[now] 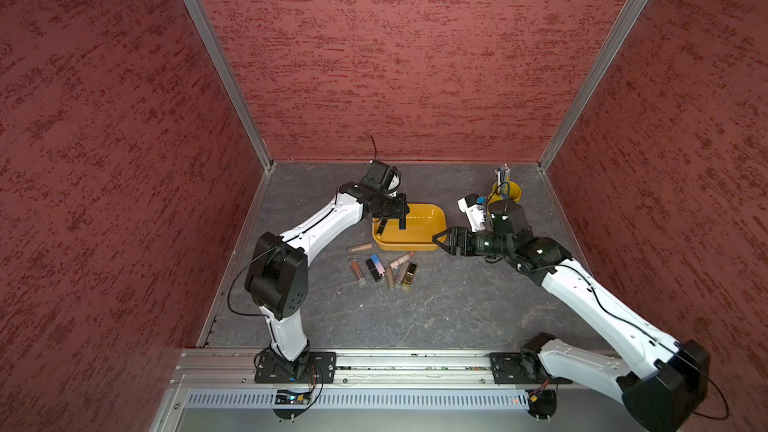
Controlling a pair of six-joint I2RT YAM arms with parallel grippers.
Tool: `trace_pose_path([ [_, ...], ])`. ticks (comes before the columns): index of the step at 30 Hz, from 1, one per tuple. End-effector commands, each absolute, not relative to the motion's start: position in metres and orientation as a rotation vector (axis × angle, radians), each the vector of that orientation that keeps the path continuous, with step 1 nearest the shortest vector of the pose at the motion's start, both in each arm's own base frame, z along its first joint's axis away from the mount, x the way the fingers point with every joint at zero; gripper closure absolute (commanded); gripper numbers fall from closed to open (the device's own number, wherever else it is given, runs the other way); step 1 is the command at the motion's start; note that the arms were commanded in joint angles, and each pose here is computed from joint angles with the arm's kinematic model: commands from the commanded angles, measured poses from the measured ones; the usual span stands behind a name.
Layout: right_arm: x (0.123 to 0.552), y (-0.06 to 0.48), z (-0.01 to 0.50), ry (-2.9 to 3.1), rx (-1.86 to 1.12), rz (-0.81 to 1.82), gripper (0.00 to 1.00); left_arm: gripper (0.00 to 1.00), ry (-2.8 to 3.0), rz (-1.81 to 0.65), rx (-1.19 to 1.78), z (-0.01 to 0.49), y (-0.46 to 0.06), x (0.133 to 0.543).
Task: Put the lipstick into the storage box
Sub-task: Place the lipstick in the storage box.
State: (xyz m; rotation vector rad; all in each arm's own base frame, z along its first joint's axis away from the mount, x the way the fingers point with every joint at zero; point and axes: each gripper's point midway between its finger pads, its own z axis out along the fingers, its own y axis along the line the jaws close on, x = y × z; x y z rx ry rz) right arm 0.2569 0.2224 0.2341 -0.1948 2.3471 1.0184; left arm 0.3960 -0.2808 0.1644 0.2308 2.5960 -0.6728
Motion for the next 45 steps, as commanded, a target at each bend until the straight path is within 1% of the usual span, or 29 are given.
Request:
trace_pose_path([
  [1,0.259,0.204,0.223,2.352,-0.176,0.883,0.18,0.87,2.640,-0.504,0.298,0.147,-0.269,0.406],
  [6,0.262,0.196,0.208,2.322,-0.193,0.810,0.13,0.87,2.667,-0.420,0.318,0.127,-0.268,0.423],
  [8,0.262,0.195,0.200,2.326,-0.215,0.790,0.09,0.87,2.681,-0.384,0.325,0.120,-0.267,0.427],
  [10,0.261,0.199,0.191,2.355,-0.246,0.798,0.08,0.87,2.700,-0.343,0.333,0.111,-0.264,0.431],
  [14,0.257,0.211,0.177,2.414,-0.309,0.856,0.07,0.87,2.722,-0.293,0.340,0.097,-0.260,0.436],
  [20,0.260,0.218,0.170,2.440,-0.315,0.888,0.07,0.87,2.760,-0.212,0.346,0.077,-0.250,0.442],
  [35,0.262,0.224,0.153,2.493,-0.303,0.916,0.07,0.86,2.809,-0.158,0.353,0.043,-0.249,0.454],
  [42,0.263,0.224,0.151,2.499,-0.303,0.910,0.07,0.79,2.823,-0.147,0.354,0.034,-0.250,0.456],
  [45,0.263,0.225,0.151,2.500,-0.301,0.913,0.07,0.73,2.823,-0.141,0.355,0.034,-0.249,0.456],
])
